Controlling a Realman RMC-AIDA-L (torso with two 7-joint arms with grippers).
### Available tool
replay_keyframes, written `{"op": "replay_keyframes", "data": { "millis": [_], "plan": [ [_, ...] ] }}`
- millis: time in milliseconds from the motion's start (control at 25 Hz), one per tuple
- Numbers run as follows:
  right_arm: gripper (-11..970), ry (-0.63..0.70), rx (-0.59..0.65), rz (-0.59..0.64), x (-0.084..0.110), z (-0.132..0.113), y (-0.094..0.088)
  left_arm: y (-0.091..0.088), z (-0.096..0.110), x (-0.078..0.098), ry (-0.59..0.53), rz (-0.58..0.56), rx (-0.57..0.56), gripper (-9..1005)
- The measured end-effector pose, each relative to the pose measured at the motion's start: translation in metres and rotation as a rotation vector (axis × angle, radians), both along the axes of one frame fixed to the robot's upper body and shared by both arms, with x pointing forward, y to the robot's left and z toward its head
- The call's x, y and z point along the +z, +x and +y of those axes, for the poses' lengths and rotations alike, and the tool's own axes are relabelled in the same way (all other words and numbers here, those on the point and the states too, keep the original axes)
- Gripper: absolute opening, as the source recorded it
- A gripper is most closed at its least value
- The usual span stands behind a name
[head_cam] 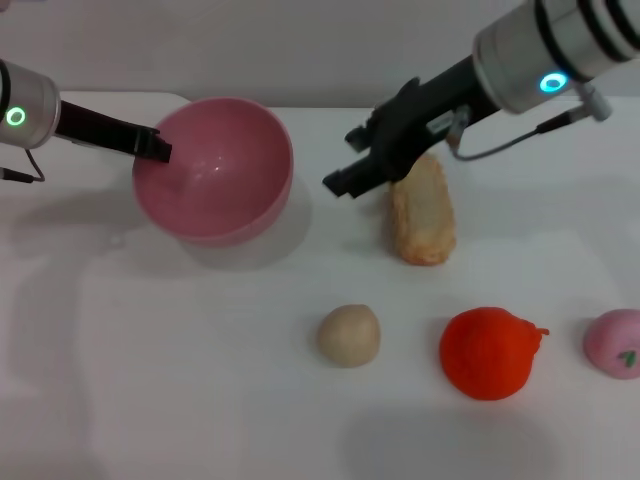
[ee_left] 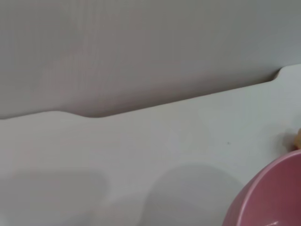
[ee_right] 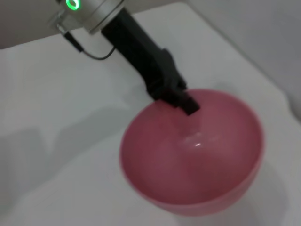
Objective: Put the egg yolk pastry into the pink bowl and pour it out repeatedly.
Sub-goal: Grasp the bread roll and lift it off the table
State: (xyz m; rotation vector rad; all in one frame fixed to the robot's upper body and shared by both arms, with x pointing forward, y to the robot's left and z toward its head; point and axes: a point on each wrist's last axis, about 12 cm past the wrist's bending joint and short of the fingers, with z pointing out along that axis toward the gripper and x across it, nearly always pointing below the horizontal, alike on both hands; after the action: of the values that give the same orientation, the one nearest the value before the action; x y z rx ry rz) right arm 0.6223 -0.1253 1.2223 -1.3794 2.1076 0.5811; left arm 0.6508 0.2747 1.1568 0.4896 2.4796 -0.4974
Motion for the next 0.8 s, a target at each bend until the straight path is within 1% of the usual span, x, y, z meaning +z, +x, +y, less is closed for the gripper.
{"op": "replay_keyframes", "data": {
  "millis": [280,480,600,800],
  "plan": [
    [634,-0.018,0.007,0.083,-0.017,0.008,-0.002,-0.001,0.004,0.000,0.011,0.005,-0.001,42],
    [634,-0.068,0.027,0.160,-0.037,0.017,-0.004,-0.002,0.005,0.000,0.011,0.014,-0.003,42],
    [634,-0.096,0.031,0.191,-0.049,0.018,-0.007,-0.001,0.004,0.001,0.019,0.017,-0.009,42],
    [633,-0.138,0.039,0.236,-0.062,0.017,-0.012,0.000,-0.001,0.003,0.020,0.014,-0.021,42]
  ]
}}
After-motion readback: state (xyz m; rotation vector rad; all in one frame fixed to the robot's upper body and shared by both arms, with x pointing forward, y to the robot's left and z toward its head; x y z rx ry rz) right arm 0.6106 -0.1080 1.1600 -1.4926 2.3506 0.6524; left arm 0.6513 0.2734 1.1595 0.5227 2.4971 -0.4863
